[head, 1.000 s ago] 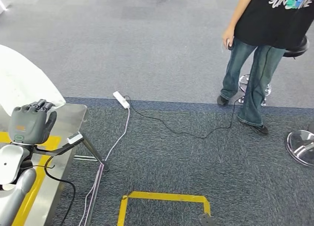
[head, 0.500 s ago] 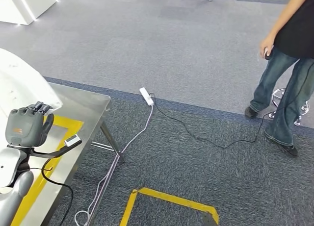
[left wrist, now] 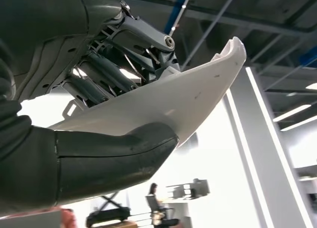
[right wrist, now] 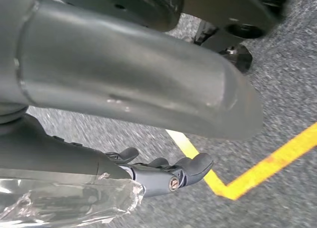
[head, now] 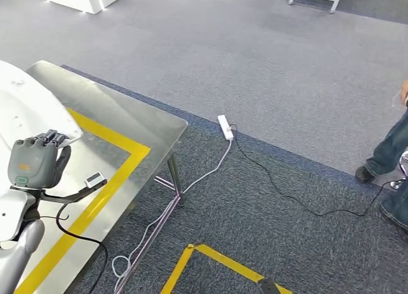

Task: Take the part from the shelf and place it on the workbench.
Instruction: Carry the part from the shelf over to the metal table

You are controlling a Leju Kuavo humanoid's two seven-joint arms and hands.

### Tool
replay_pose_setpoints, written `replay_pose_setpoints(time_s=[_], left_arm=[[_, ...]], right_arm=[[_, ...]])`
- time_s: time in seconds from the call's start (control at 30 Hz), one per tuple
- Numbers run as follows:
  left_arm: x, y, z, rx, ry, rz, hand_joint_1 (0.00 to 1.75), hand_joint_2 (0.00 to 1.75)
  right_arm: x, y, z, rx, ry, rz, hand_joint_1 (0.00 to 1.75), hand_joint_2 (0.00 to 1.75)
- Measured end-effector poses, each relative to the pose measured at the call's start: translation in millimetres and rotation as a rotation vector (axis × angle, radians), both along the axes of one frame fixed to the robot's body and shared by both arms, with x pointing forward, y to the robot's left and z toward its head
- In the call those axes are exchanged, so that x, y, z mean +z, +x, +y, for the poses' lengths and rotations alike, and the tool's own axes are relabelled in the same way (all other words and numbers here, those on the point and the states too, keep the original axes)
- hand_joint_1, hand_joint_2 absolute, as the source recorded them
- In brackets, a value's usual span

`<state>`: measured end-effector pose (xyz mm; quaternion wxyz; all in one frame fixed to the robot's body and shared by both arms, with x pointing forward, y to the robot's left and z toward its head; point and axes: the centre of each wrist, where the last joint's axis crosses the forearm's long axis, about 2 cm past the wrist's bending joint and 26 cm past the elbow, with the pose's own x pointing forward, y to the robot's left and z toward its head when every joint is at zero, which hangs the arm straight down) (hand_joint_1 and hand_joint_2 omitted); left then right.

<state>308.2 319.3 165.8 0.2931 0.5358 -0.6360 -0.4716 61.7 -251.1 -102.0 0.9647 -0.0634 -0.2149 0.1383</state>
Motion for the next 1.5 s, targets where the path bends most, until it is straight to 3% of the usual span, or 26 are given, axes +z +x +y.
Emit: replay_pose_setpoints(time_s=[0.73, 1.13, 1.5], left_arm=[[2.0, 0.8, 3.1, 0.000, 0.015, 0.004, 1.75, 1.75], [2.6, -1.4, -12.7, -0.034, 0.019, -0.004, 1.75, 1.75], [0.9, -4.3, -15.8, -0.044, 0.031, -0.035, 1.75, 1.75]], right_arm=[[-0.2, 1.0, -0.1, -0.006, -0.005, -0.015, 0.00, 0.00], [-2.4, -21.1, -3.2, -0.031, -0.018, 0.028, 0.00, 0.00], [1.2, -21.4, -5.7, -0.027, -0.017, 0.023, 0.00, 0.00]])
